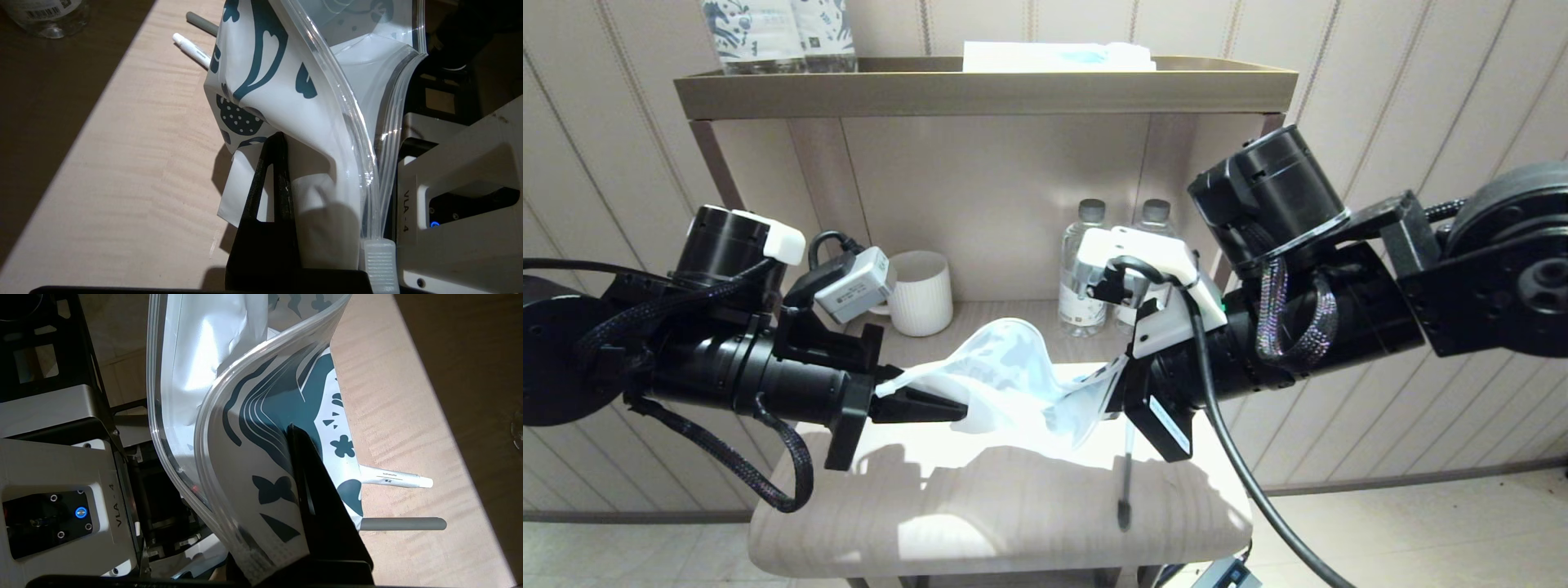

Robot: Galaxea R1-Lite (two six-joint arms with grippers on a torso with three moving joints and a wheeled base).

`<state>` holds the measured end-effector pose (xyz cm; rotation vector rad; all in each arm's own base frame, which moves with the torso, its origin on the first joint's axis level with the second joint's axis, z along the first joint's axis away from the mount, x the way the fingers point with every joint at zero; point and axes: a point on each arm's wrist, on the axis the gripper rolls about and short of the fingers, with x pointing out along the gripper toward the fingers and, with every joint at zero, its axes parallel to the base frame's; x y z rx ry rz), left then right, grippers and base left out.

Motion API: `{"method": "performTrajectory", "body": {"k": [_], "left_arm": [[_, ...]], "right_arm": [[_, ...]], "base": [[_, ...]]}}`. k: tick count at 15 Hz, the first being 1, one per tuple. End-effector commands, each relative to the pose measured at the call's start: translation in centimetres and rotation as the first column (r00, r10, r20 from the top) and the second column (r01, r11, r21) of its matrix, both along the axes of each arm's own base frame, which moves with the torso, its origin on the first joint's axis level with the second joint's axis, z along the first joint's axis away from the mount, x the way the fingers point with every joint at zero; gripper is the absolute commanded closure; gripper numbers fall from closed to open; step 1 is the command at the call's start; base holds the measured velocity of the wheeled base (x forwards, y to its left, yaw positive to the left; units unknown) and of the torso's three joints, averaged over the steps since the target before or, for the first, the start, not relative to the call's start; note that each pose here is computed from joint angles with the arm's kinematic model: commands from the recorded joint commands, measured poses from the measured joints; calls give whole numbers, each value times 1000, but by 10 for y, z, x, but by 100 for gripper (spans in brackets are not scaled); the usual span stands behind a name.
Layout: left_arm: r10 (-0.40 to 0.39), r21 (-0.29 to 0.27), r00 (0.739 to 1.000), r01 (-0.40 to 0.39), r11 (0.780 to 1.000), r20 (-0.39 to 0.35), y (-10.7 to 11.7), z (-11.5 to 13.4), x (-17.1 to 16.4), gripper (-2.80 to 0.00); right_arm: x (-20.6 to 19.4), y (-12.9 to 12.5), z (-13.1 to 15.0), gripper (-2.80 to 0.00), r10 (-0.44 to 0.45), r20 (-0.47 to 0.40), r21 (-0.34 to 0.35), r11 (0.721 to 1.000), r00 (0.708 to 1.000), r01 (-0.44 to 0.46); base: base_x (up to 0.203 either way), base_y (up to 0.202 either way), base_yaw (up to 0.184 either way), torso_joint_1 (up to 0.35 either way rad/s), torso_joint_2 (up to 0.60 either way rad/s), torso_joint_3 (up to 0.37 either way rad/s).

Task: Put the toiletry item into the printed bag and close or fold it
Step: Hand it to the other hand

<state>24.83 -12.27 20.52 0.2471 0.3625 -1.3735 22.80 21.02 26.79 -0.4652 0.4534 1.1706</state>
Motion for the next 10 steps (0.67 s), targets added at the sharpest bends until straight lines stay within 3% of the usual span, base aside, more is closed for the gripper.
{"method": "performTrajectory", "body": {"k": [1,7,8,10], "left_arm": [[-5,-4,1000,5,1000,6,0,1,-1,0],[-5,-2,1000,5,1000,0,-1,0,1,0],[-6,-1,1000,6,1000,0,-1,-1,1,0],[-6,0,1000,6,1000,2,-1,-1,1,0]], "right_arm": [[-1,-4,1,0,-9,0,-1,1000,1000,9],[-1,-2,-1,0,-26,21,-24,999,999,27],[-1,-2,0,-280,-27,22,-21,999,999,28],[-1,-2,-2,-280,-28,18,-24,999,999,28]], "base": [[0,0,0,0,0,0],[0,0,0,0,0,0],[0,0,0,0,0,0],[0,0,0,0,0,0]]}}
